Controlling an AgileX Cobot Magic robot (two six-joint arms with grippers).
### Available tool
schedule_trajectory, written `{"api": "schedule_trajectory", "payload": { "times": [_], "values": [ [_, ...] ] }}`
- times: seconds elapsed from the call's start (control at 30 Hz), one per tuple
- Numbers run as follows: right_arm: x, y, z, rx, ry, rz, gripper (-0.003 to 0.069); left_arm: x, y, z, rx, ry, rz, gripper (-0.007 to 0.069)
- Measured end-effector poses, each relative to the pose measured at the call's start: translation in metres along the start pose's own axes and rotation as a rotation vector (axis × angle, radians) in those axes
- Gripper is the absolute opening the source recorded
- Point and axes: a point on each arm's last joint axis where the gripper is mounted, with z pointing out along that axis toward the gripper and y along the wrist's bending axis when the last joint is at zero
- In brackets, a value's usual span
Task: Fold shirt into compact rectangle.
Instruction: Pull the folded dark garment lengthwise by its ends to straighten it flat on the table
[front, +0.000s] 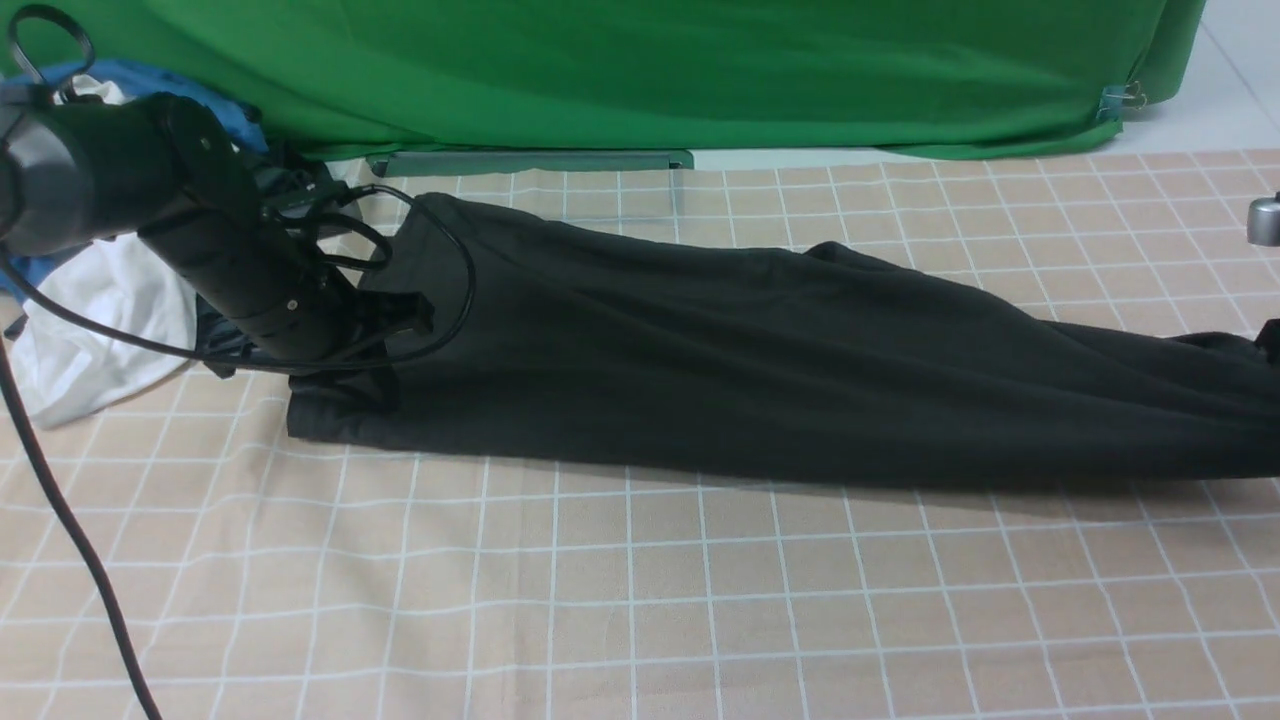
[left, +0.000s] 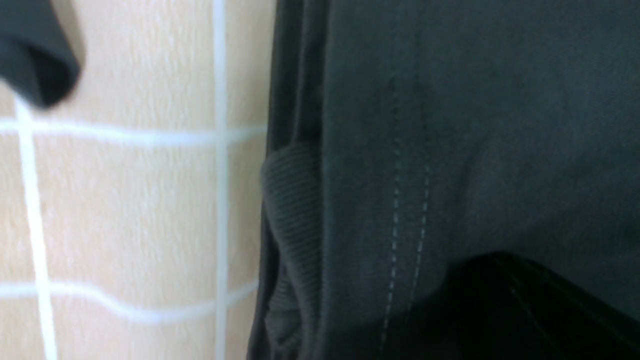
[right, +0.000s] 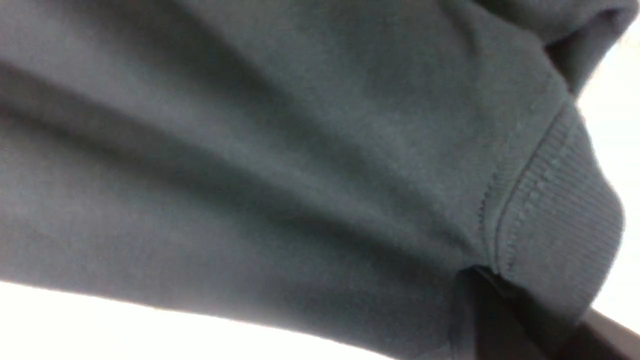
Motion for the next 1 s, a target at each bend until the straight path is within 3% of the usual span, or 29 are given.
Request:
{"api": "schedule_trajectory", "payload": {
  "times": [0.2,0.27,0.37,0.47,0.57,0.7,0.83,1.0],
  "values": [
    [-0.003,-0.006,-0.01,0.048,-0.025,0.072,0.04,0.008,-0.007,-0.037,-0.018,-0.006,0.0,0.0019],
    [-0.007,-0.005,-0.021,0.039,-0.067,0.112,0.044,0.01,-0.011,-0.053,-0.017,-0.047,0.003,0.0019],
    [-0.018,0.007,-0.041,-0.014,-0.165,0.106,0.0449,0.012,-0.016,-0.072,-0.013,-0.093,0.014,0.0019],
    [-0.037,0.046,-0.06,-0.15,-0.326,-0.048,0.0437,0.013,-0.017,-0.075,-0.011,-0.096,0.006,0.0019],
    [-0.051,0.077,-0.06,-0.201,-0.387,-0.165,0.0435,0.011,-0.015,-0.067,-0.015,-0.082,-0.003,0.0019],
    [-0.074,0.111,-0.04,-0.143,-0.399,-0.296,0.0428,0.006,-0.01,-0.052,-0.023,-0.087,-0.008,0.0019],
    [-0.086,0.113,-0.013,-0.063,-0.326,-0.326,0.0415,0.007,-0.009,-0.047,-0.023,-0.055,-0.005,0.0019],
    [-0.09,0.111,0.012,-0.042,-0.242,-0.351,0.0414,0.007,-0.009,-0.047,-0.028,-0.051,-0.001,0.0019]
  ]
}}
